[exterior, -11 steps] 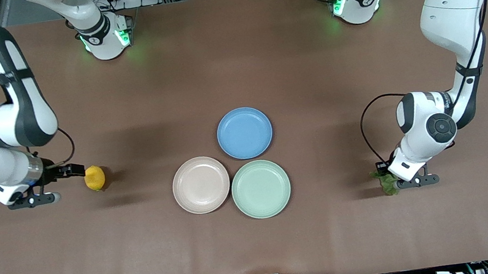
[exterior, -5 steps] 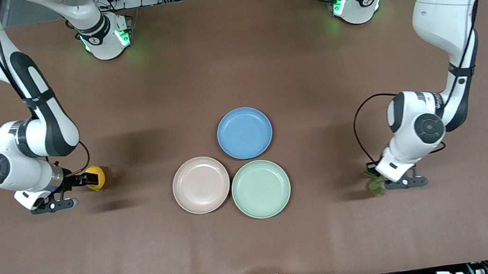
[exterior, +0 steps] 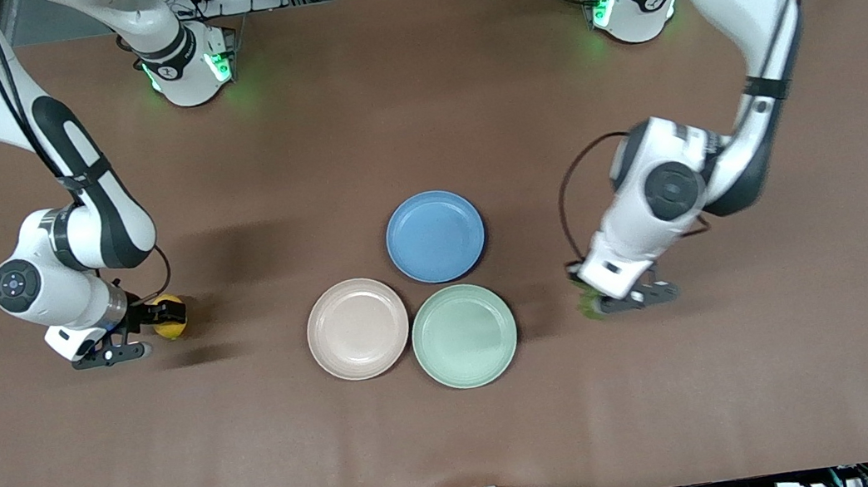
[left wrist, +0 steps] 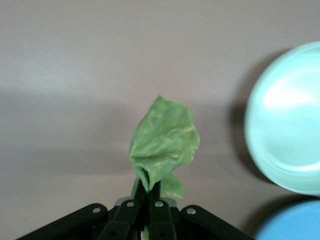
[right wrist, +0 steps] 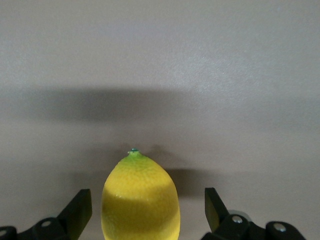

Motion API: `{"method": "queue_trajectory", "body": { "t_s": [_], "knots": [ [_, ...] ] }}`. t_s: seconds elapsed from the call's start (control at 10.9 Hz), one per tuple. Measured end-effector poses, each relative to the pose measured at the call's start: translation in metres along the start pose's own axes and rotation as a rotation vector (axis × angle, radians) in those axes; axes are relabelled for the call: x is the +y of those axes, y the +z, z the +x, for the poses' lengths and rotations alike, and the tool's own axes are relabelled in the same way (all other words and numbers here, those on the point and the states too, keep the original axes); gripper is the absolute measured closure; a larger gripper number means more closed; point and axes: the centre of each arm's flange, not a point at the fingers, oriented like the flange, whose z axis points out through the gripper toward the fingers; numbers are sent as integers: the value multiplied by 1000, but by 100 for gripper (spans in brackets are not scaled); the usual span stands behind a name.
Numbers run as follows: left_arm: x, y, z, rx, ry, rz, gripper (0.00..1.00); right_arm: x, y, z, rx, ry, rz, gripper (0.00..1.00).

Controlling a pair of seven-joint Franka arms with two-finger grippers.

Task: Place lemon and lettuce in plates
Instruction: 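Carry the lettuce with the left gripper onto the mint green plate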

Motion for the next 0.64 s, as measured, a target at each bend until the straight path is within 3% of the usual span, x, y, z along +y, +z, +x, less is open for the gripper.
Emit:
{"method": "queue_trajectory", "body": {
  "t_s": [0.27, 0.46, 0.64],
  "knots": [
    [107, 1, -63, 0, 2, -26, 96, -1, 6, -4, -6, -1, 3, 0],
    [166, -5, -89, 53, 20, -46, 96, -1, 10, -5, -8, -1, 3, 0],
    [191, 1, -89, 130, 64, -98, 96, -2, 20, -5, -6, -2, 3, 0]
  ]
}}
